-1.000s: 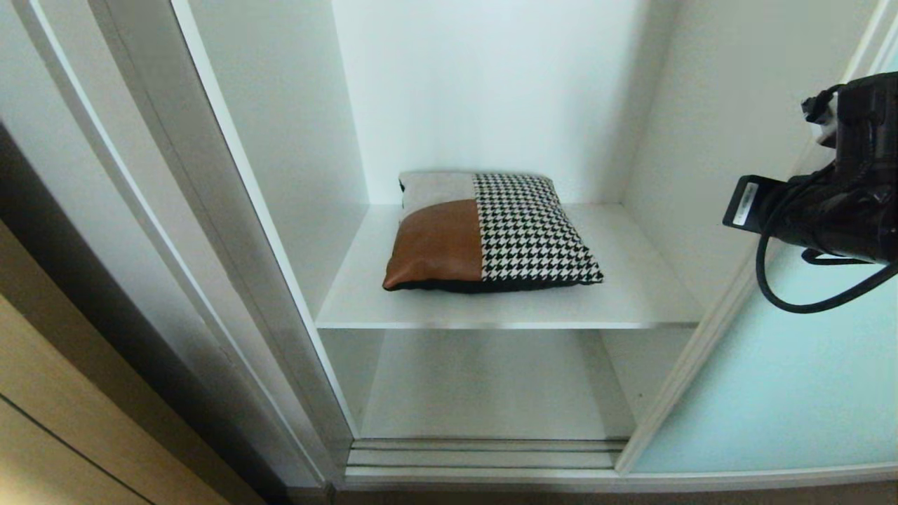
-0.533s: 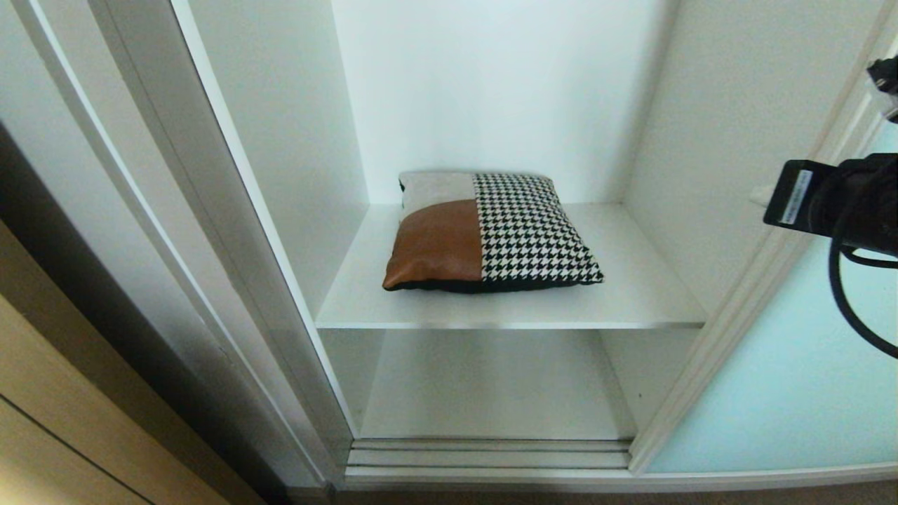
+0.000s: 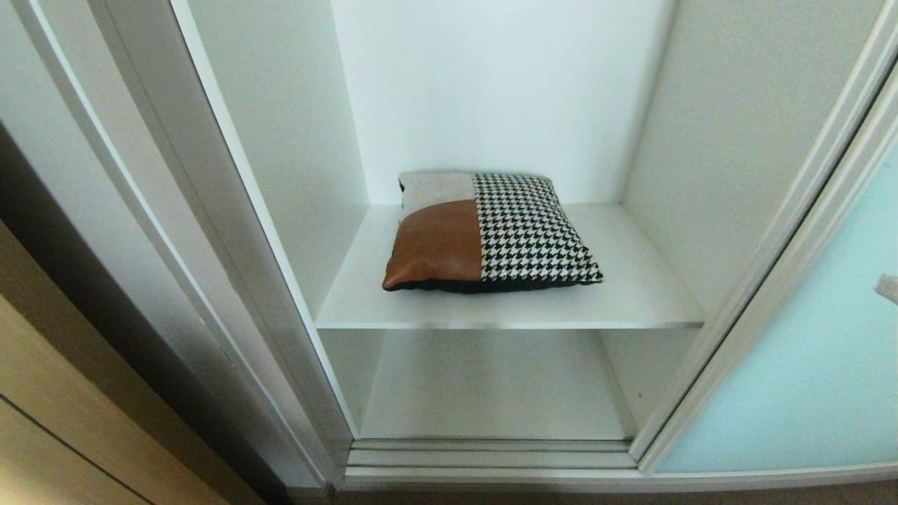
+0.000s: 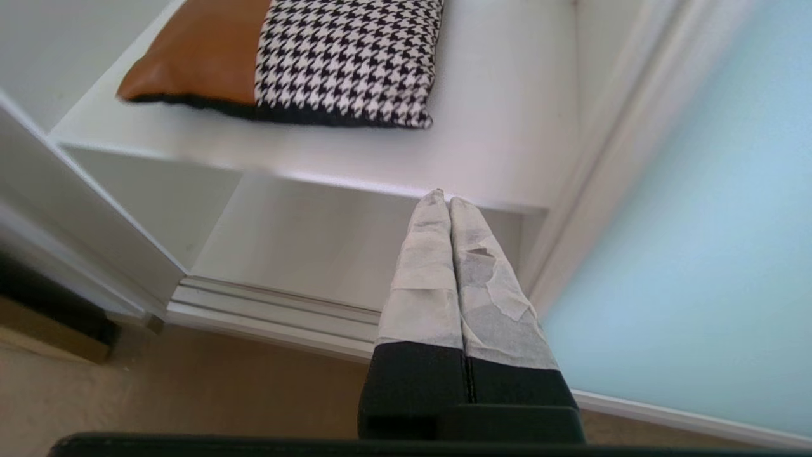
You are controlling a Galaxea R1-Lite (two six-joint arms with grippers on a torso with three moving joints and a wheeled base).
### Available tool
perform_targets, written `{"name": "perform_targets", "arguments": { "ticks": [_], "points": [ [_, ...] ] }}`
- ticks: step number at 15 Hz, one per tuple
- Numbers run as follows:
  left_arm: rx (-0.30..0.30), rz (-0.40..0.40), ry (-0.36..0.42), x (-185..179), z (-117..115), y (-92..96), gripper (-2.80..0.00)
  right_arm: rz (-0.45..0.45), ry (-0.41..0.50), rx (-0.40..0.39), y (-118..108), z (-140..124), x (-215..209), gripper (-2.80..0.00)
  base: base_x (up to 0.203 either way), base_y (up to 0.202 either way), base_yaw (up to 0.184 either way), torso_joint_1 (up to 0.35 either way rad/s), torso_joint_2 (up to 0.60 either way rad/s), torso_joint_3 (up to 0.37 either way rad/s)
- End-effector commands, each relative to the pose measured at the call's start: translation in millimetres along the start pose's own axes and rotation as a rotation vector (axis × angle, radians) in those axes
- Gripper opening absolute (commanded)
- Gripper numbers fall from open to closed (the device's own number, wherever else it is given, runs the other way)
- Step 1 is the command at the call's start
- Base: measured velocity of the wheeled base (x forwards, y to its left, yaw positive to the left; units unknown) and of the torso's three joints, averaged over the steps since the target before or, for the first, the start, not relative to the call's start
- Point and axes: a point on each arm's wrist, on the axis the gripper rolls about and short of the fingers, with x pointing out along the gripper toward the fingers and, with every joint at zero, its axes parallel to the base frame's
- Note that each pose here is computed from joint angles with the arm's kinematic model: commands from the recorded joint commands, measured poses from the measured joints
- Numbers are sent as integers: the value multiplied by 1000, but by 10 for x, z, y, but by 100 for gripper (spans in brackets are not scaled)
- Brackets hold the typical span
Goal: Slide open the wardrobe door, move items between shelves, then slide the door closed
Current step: Open the door
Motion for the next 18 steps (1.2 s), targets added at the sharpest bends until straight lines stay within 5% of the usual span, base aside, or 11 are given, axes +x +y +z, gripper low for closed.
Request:
{"name": "perform_targets", "arguments": {
  "ticks": [1,5,6,8,12,18],
  "points": [
    [0,0,2,2,-3,0,-280,-13,-119,-12,-26,-281,-563,-280,0,0,0,0,0,0],
    [0,0,2,2,-3,0,-280,4,-127,-8,-1,-967,-946,-280,0,0,0,0,0,0],
    [0,0,2,2,-3,0,-280,18,-61,31,6,-1113,-985,-280,0,0,0,0,0,0],
    [0,0,2,2,-3,0,-280,31,-16,97,10,-1195,-973,-280,0,0,0,0,0,0],
    [0,0,2,2,-3,0,-280,24,62,108,-4,-1477,-874,-280,0,0,0,0,0,0],
    [0,0,2,2,-3,0,-280,73,-47,71,52,-1874,-1066,-280,0,0,0,0,0,0]
  ]
}}
